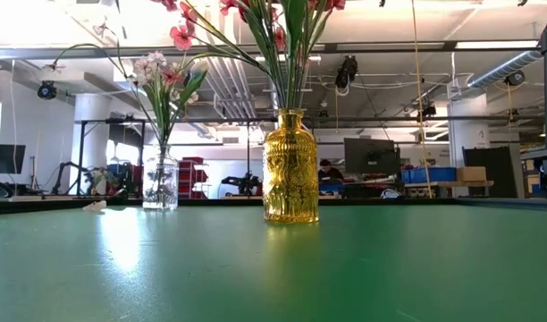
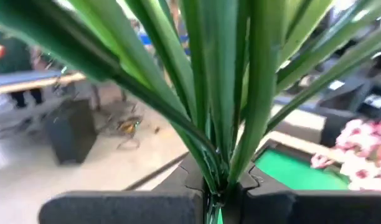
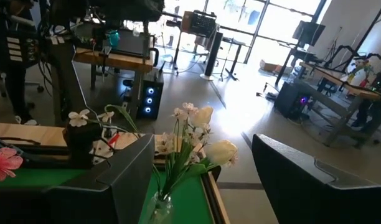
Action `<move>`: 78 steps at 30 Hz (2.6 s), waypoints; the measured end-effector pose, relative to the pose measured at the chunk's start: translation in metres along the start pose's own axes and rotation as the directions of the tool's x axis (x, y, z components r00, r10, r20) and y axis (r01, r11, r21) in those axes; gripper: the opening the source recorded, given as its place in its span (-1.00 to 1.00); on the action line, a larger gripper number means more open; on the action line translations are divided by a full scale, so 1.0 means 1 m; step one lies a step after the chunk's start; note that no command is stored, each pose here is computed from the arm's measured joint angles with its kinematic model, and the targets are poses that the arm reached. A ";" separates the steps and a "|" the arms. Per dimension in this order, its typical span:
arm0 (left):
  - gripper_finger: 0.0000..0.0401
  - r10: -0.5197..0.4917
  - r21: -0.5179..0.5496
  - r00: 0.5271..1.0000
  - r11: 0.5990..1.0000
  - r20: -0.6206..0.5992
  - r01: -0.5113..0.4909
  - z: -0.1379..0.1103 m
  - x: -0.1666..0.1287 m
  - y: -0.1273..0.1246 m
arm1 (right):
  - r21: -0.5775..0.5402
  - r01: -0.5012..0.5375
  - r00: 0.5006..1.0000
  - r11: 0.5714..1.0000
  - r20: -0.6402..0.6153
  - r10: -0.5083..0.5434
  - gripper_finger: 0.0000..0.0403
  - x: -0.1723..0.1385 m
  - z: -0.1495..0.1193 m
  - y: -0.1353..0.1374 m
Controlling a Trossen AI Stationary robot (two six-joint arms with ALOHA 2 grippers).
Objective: Sort flowers into vase by color
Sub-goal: Put the white flower into the transparent vase
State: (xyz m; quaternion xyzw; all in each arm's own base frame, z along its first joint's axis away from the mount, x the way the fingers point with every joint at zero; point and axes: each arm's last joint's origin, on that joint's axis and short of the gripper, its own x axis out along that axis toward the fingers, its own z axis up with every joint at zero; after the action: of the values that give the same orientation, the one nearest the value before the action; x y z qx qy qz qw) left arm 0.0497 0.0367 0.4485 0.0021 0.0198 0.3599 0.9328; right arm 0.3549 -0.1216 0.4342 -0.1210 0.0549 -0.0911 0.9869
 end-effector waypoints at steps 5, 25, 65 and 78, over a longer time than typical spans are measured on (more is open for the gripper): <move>-1.00 0.129 0.011 0.989 0.992 -0.077 -0.129 -0.015 0.014 0.001 | -0.008 0.000 1.000 1.000 0.000 0.000 0.32 0.000 0.000 0.000; -1.00 0.226 -0.038 0.973 0.973 -0.034 -0.228 -0.107 0.057 -0.005 | -0.006 -0.017 0.999 1.000 -0.050 0.016 0.34 0.002 -0.011 0.003; -1.00 0.172 -0.106 0.984 0.979 -0.045 -0.176 -0.165 0.083 -0.012 | 0.001 -0.018 0.998 1.000 -0.052 0.018 0.32 0.002 -0.011 0.003; -1.00 0.176 -0.041 0.979 0.983 -0.100 -0.181 -0.159 0.099 -0.014 | 0.001 -0.018 0.998 1.000 -0.052 0.018 0.33 0.002 -0.011 0.003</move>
State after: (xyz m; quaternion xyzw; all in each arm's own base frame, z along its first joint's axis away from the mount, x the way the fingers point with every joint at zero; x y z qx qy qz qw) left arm 0.1266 0.0910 0.2857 -0.0368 0.0556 0.4424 0.8943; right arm 0.3560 -0.1218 0.4228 -0.1177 0.0817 -0.0856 0.9860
